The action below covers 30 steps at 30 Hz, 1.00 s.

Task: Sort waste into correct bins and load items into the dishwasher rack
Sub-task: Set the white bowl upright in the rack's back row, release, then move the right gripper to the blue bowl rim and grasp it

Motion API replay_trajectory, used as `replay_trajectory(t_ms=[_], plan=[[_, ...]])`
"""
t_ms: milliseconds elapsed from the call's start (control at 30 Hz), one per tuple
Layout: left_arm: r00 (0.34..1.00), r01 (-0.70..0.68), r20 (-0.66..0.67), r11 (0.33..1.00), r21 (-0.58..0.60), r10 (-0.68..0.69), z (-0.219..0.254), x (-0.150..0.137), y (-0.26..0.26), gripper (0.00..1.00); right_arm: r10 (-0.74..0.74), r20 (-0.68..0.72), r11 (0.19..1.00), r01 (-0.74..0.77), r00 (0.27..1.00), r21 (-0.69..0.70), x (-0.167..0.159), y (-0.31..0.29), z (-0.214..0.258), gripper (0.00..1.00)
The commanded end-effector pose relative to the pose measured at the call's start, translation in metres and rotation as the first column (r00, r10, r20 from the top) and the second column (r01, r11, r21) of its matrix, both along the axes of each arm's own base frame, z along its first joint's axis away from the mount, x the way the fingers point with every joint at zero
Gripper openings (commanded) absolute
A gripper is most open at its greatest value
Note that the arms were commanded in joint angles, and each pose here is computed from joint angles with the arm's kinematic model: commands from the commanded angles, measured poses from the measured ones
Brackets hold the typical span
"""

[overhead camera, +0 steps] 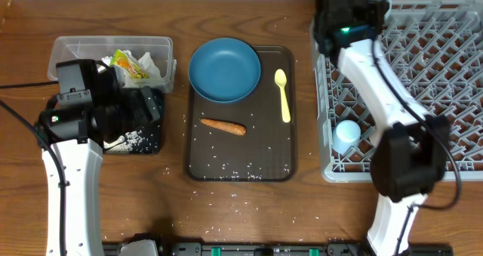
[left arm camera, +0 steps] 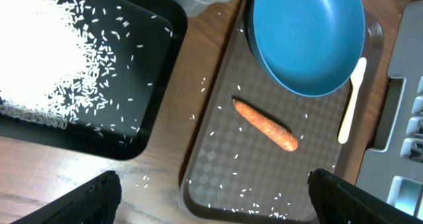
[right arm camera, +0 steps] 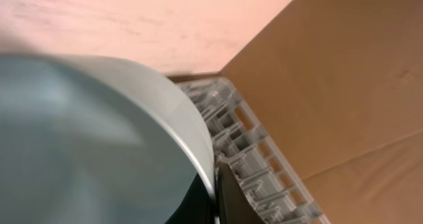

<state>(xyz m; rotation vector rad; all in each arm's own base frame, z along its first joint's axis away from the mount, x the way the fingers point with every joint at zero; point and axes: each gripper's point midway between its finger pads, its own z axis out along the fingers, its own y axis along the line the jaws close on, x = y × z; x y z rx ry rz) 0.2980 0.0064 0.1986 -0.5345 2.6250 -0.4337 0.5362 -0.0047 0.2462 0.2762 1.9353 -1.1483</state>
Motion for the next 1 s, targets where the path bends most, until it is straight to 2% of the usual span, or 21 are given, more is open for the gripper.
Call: replay_trajectory(t_ms=[0, 267, 667, 733, 800, 933, 967], plan=[[1.000, -0.005, -0.003, 1.000, 0.013, 0.005, -0.001, 0.000, 0.004, 0.93, -0.091, -0.169, 0.973, 0.051, 0.981, -0.227, -0.004, 0.001, -0.014, 0.01], [1.000, -0.006, -0.003, 1.000, 0.013, 0.006, -0.001, 0.001, 0.004, 0.93, -0.102, -0.262, 0.956, 0.022, 0.960, -0.292, 0.004, 0.012, -0.053, 0.01], [1.000, -0.005, -0.003, 1.000, 0.013, 0.005, -0.001, 0.000, 0.004, 0.93, -0.006, -0.374, 0.958, -0.101, 0.927, -0.267, 0.001, 0.041, -0.082, 0.03], [1.000, -0.005, -0.003, 1.000, 0.012, 0.005, -0.001, 0.001, 0.004, 0.93, 0.008, -0.392, 0.954, -0.124, 0.920, -0.272, -0.001, 0.050, -0.083, 0.09], [1.000, -0.005, -0.004, 1.000, 0.012, 0.005, -0.001, 0.000, 0.004, 0.93, 0.022, -0.397, 0.951, -0.142, 0.918, -0.274, -0.002, 0.059, -0.084, 0.22], [1.000, -0.005, -0.004, 1.000, 0.012, 0.005, -0.001, 0.000, 0.004, 0.93, 0.052, -0.395, 0.946, -0.172, 0.917, -0.273, -0.004, 0.076, -0.084, 0.61], [1.000, -0.006, -0.004, 1.000, 0.013, 0.006, -0.001, 0.000, 0.004, 0.93, 0.057, -0.395, 0.946, -0.177, 0.917, -0.273, -0.004, 0.079, -0.083, 0.68]])
